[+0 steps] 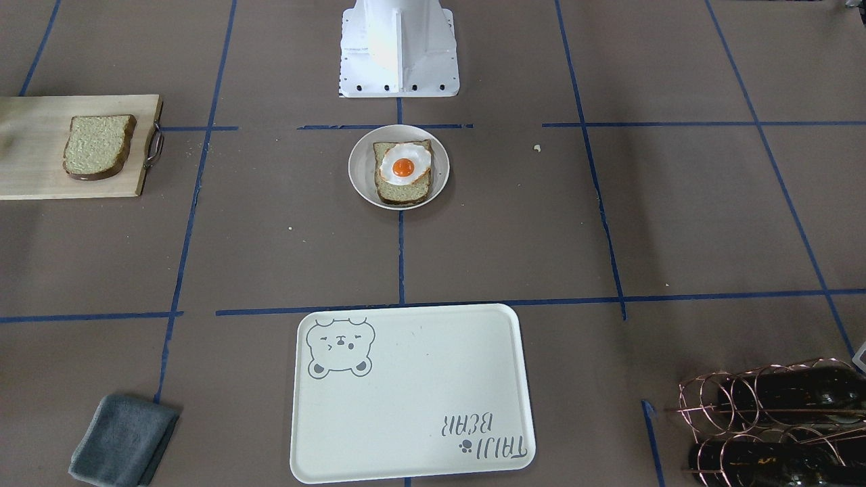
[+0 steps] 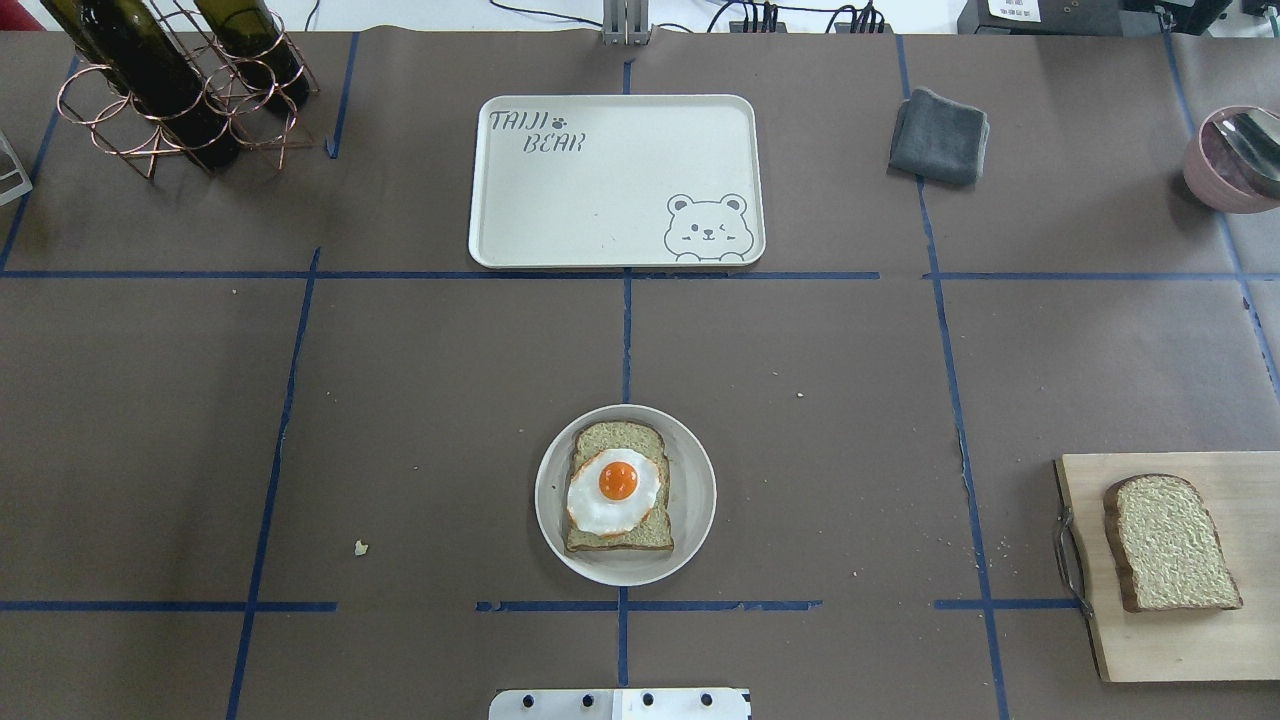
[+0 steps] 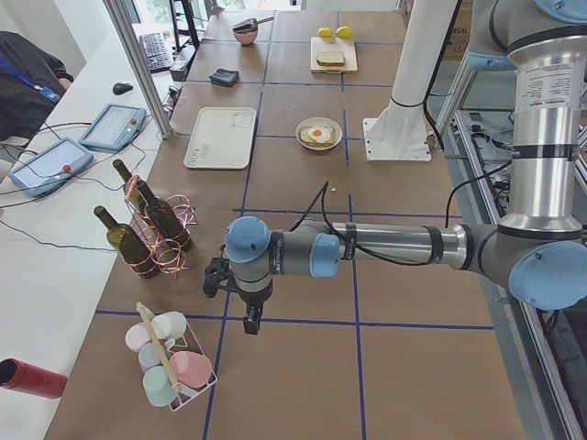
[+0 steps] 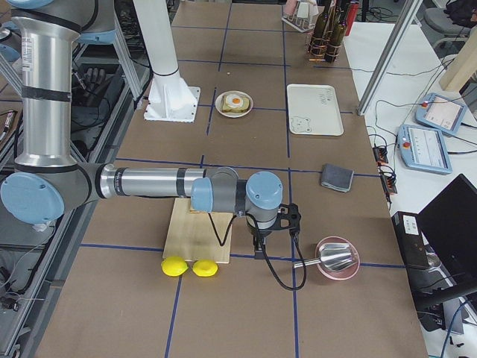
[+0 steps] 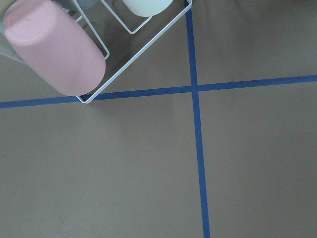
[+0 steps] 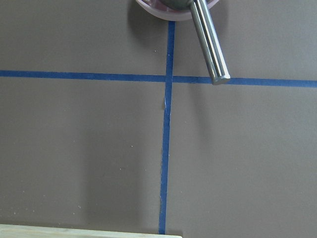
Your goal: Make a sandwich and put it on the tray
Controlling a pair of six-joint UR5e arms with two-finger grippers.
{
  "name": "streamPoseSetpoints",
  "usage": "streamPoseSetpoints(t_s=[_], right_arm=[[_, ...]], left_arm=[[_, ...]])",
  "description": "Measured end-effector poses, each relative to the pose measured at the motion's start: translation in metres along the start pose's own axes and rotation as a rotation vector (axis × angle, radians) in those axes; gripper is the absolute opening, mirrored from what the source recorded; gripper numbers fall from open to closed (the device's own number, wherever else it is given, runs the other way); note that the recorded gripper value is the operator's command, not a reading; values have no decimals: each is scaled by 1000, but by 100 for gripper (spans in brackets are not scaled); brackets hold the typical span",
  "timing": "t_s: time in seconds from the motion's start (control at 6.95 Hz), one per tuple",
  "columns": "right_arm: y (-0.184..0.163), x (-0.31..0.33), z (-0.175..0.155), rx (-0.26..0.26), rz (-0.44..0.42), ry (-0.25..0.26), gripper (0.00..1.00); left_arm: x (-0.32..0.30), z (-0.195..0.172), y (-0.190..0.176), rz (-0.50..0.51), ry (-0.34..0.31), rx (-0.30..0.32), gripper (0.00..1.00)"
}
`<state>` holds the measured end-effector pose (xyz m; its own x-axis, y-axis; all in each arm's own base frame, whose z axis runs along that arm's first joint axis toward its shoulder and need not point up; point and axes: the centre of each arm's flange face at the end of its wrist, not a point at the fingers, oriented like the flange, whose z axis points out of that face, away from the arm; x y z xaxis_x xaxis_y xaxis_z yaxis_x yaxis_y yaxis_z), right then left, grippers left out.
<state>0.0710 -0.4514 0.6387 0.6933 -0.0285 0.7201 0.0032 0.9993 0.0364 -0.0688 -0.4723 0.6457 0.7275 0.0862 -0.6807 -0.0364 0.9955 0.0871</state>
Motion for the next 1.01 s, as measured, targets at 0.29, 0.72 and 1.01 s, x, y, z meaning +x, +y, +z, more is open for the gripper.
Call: streamPoseSetpoints(t_s=[0.29, 0.72, 1.01], right_arm=[[0, 0, 0, 1, 0, -2, 100], [-9, -20, -16, 33, -39, -5, 100], [-43, -58, -34, 69, -116, -4, 100]], left_arm=[[1, -1, 0, 3, 0, 3, 100], [12, -11, -11, 40, 2, 45, 100], [26, -23, -29, 55, 5, 77, 100]])
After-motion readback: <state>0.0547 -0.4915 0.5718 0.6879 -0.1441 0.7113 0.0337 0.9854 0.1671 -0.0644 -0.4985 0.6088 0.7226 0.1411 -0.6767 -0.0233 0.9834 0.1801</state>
